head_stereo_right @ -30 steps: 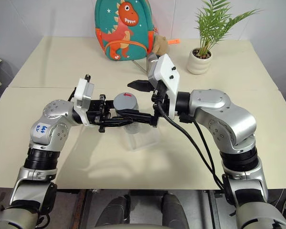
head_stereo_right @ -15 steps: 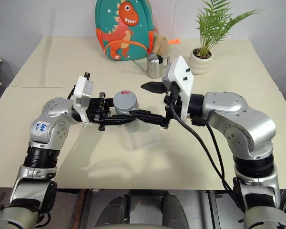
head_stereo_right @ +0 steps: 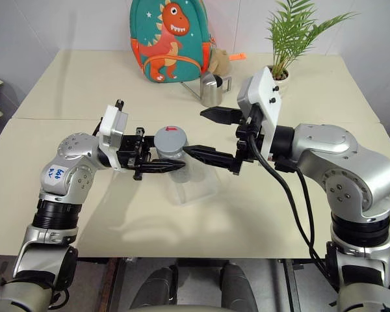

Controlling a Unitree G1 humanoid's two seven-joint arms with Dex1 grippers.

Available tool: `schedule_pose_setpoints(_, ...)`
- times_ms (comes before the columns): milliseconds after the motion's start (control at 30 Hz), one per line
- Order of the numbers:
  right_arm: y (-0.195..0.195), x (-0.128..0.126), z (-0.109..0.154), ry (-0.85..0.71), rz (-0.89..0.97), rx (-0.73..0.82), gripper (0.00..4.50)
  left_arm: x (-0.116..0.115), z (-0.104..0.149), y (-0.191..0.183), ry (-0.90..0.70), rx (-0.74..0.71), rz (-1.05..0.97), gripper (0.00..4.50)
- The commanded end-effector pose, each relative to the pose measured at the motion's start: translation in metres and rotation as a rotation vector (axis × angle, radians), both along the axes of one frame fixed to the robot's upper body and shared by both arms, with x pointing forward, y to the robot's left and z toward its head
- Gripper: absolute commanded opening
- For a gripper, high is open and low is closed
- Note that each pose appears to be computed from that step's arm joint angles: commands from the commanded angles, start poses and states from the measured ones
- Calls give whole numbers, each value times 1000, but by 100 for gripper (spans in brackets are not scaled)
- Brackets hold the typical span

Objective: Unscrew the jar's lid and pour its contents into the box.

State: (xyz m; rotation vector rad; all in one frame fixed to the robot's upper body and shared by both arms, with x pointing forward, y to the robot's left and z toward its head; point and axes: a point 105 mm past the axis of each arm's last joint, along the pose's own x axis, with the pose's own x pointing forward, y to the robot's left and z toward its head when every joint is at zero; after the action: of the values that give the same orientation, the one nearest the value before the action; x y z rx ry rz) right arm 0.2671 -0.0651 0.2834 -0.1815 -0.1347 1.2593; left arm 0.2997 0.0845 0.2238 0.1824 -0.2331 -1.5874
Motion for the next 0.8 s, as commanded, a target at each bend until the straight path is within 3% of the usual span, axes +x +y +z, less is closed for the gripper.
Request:
schedule_pose_setpoints(33, 15, -11, 12, -63, 71, 19, 447, -8, 7, -5, -36, -2, -38, 197)
schedule_pose_setpoints(400, 54, 5, -1, -52, 100, 20, 447, -7, 6, -5, -40, -6, -24, 197)
schedule_pose_setpoints(800, 56, 13, 1, -71, 77, 30, 447, -6, 6, -3, -37, -7, -6, 197)
